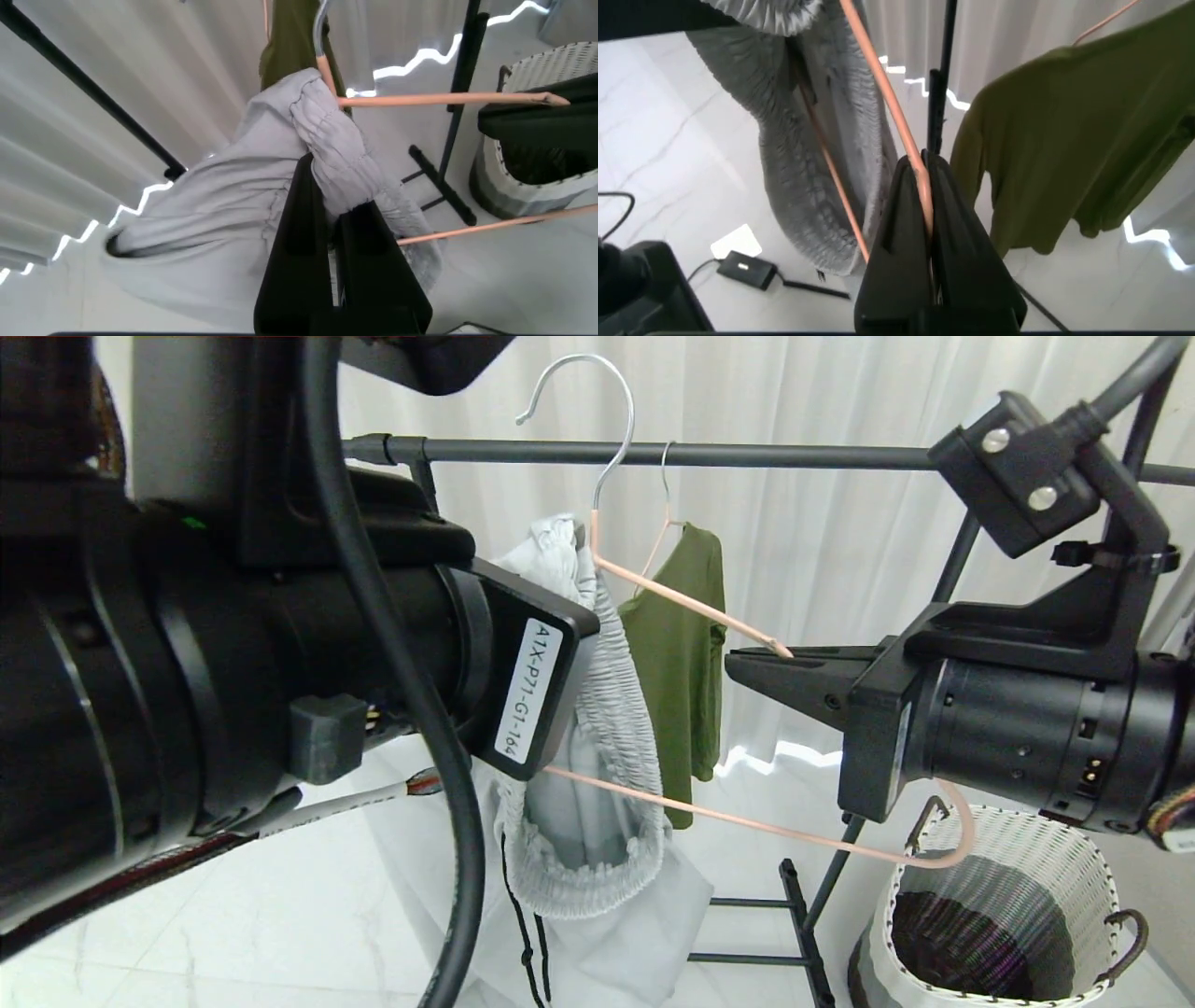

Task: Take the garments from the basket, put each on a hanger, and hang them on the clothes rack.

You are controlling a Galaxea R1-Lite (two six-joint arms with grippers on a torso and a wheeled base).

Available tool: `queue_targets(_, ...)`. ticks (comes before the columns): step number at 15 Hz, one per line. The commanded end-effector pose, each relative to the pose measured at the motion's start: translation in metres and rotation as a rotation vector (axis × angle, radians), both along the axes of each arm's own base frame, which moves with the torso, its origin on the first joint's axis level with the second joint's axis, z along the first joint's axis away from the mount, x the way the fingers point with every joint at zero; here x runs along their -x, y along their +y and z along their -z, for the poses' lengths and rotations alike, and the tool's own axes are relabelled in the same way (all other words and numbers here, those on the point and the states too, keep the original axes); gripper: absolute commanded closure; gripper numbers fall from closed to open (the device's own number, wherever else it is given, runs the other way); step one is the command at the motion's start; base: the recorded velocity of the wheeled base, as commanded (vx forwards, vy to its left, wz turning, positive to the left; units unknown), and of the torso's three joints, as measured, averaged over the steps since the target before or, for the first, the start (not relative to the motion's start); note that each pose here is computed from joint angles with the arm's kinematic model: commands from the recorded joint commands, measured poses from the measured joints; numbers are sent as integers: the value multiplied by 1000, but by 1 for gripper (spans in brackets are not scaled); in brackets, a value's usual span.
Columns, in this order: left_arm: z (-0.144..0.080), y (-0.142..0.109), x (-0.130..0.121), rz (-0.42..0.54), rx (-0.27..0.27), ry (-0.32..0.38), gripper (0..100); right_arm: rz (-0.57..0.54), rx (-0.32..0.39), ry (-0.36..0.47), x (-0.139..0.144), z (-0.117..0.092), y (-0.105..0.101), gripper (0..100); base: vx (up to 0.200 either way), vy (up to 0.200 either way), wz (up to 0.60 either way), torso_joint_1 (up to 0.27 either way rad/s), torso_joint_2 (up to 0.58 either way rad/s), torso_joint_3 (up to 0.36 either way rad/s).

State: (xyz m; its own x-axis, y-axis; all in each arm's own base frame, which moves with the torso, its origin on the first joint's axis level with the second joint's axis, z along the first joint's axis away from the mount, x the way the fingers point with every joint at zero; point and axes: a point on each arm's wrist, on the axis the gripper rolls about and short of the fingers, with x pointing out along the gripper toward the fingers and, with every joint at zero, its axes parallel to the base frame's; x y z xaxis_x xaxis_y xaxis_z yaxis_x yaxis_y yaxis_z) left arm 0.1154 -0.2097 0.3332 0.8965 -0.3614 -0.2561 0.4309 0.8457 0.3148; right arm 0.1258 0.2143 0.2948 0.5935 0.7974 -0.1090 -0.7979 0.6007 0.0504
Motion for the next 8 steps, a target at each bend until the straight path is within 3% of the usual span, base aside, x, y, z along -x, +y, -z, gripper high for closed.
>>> queue_targets(1,-1,1,0,-1,10,-4,100,2,-11,-5,0,-1,-1,100,0,0,0,0,0,0)
queue_targets(8,-11,4,3,4,74,-43,100,43,-89,-106,-5,-11,-6,100,0,0,0,0,0,0)
